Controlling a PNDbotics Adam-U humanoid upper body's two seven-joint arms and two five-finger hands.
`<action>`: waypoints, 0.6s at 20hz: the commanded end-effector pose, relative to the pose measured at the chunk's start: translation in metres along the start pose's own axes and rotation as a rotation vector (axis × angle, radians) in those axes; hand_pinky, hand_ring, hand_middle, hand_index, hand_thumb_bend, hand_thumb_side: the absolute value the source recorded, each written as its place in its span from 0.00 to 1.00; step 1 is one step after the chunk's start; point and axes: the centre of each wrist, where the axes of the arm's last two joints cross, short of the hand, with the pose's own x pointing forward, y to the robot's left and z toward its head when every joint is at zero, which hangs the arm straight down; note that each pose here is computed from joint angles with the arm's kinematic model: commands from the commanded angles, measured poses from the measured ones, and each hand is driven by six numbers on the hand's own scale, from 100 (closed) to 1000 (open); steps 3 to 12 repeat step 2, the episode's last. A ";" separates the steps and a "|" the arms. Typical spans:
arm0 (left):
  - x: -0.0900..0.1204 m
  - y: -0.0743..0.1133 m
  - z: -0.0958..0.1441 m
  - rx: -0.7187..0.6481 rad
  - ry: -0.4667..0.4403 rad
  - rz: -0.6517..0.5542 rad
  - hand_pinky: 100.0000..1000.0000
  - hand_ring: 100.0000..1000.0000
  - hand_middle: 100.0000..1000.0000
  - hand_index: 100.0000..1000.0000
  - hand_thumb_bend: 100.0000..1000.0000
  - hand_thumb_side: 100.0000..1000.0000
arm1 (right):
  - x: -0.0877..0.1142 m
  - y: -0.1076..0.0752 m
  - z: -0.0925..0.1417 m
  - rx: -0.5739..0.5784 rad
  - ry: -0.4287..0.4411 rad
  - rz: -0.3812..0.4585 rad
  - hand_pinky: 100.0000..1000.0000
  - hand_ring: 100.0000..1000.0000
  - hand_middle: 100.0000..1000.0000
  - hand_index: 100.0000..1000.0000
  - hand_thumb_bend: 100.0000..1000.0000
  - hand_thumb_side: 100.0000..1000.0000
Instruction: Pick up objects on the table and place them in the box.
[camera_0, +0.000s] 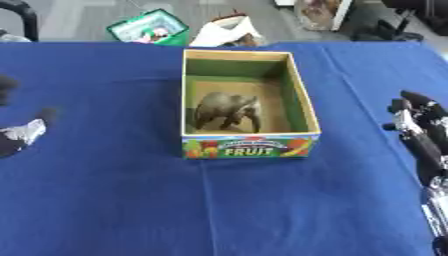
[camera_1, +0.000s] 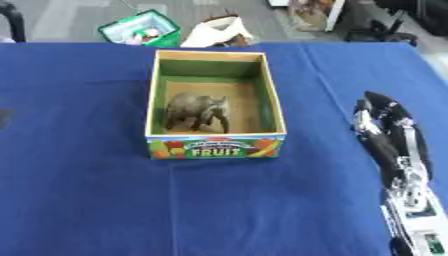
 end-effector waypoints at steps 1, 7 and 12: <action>-0.002 0.001 0.002 0.011 0.017 0.034 0.55 0.45 0.43 0.59 0.47 0.33 | 0.008 -0.008 -0.005 -0.008 -0.034 0.024 0.52 0.72 0.64 0.77 0.00 0.30; -0.003 0.000 0.003 0.008 0.020 0.041 0.55 0.45 0.43 0.59 0.47 0.34 | 0.008 -0.008 -0.005 -0.009 -0.034 0.023 0.52 0.72 0.64 0.77 0.00 0.30; -0.003 0.000 0.003 0.008 0.020 0.041 0.55 0.45 0.43 0.59 0.47 0.34 | 0.008 -0.008 -0.005 -0.009 -0.034 0.023 0.52 0.72 0.64 0.77 0.00 0.30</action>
